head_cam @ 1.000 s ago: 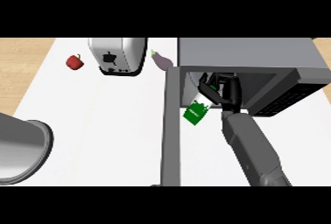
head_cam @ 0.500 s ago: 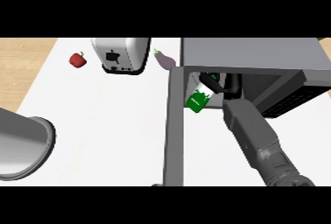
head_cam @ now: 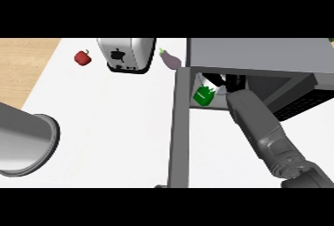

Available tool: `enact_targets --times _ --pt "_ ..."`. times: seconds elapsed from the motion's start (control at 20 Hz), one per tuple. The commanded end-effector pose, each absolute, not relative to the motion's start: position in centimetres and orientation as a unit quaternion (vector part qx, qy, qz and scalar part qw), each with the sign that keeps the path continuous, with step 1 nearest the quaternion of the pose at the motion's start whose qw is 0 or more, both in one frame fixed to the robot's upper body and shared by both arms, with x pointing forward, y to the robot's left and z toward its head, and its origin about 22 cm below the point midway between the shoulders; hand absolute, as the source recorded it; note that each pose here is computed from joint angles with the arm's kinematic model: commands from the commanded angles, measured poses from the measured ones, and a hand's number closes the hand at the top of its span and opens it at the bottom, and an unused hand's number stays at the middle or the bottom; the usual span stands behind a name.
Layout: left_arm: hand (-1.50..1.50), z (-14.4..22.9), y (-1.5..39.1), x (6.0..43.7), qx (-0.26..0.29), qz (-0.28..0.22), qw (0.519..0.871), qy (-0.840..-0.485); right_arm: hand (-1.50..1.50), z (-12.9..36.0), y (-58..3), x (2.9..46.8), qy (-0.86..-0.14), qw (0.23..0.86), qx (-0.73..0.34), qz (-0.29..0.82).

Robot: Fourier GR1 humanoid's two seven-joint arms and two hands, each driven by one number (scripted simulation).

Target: Pick up the milk, place it into the microwave and close the microwave

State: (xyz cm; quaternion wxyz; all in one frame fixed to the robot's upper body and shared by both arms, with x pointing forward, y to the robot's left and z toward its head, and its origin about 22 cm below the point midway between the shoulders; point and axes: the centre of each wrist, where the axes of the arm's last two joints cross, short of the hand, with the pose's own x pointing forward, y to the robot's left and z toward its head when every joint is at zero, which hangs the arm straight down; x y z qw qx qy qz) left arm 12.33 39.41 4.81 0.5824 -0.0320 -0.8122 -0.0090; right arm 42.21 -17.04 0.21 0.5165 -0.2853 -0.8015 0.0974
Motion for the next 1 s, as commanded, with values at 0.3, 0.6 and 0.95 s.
enact_targets --times 0.3,0.6,0.95 --pt "-1.50 4.4 39.9 14.4 -0.025 -0.011 0.582 -0.813 1.50 1.2 -19.3 43.0 -0.767 0.501 -0.392 0.080" --pt "-1.50 4.5 40.4 14.0 -0.030 -0.025 0.588 -0.808 1.50 1.8 -20.7 43.3 -0.752 0.513 -0.410 0.051" --pt "-1.50 4.7 39.1 14.4 -0.034 -0.022 0.588 -0.808 1.50 0.3 -24.2 42.1 -0.730 0.533 -0.423 0.064"
